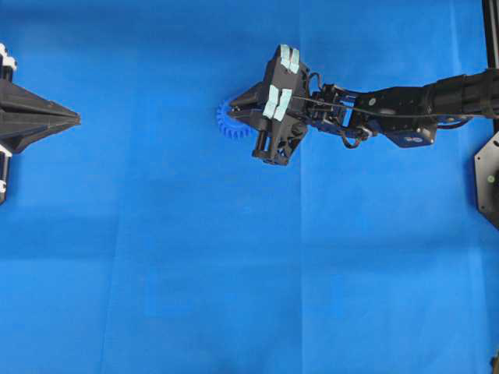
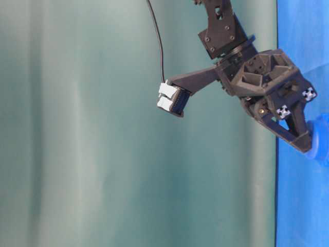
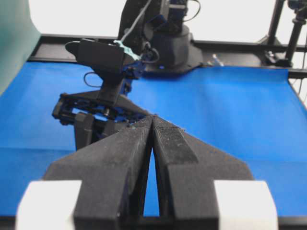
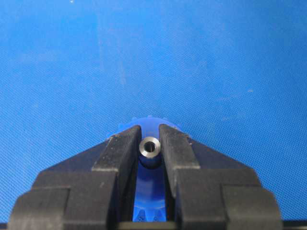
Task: Insert the shaft placed at a random location into the center hole of the small gear at another random location.
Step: 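Lower the shaft into the gear's center hole with the right gripper, then open the right gripper to release the shaft and raise it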
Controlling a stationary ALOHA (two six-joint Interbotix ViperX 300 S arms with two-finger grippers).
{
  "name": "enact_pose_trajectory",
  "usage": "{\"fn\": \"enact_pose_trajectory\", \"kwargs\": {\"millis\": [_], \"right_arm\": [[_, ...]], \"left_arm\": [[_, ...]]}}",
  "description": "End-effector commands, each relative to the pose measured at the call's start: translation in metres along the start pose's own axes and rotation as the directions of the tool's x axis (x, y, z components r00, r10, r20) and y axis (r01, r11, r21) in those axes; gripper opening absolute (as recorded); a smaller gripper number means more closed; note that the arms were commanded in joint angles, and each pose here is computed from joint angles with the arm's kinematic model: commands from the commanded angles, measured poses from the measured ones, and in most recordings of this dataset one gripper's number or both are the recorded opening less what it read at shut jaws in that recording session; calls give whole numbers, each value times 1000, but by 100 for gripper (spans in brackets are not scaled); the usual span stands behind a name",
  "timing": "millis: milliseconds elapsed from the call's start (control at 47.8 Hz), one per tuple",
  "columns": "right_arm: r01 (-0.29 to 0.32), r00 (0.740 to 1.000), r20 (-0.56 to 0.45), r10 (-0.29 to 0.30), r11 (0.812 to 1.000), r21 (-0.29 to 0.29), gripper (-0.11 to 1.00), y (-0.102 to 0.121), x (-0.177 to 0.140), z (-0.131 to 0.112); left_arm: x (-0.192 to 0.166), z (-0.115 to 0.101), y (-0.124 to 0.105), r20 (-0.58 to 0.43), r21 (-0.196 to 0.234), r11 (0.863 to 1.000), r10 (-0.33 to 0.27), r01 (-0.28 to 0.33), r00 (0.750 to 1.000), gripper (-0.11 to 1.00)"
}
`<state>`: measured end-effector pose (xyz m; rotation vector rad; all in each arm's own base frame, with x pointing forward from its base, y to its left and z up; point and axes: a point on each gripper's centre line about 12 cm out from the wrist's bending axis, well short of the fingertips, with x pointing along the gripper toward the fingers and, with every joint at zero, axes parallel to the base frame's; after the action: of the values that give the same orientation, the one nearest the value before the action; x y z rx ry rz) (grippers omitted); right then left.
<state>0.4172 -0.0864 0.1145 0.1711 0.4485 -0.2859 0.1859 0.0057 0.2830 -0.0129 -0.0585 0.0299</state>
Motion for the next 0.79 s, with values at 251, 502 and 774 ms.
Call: {"fn": "enact_pose_trajectory", "kwargs": {"millis": [251, 502, 774], "right_arm": [[-16, 1000, 25, 16, 1000, -14, 4, 6, -2, 8], [-14, 999, 29, 15, 1000, -8, 45, 7, -2, 9], [-31, 998, 50, 32, 999, -11, 79, 14, -9, 19]], "left_arm": [[2, 6, 0, 18, -1, 1000, 1, -1, 1000, 1], [2, 6, 0, 17, -1, 1000, 1, -1, 1000, 1], [2, 6, 0, 18, -1, 1000, 3, -3, 1000, 1]]}}
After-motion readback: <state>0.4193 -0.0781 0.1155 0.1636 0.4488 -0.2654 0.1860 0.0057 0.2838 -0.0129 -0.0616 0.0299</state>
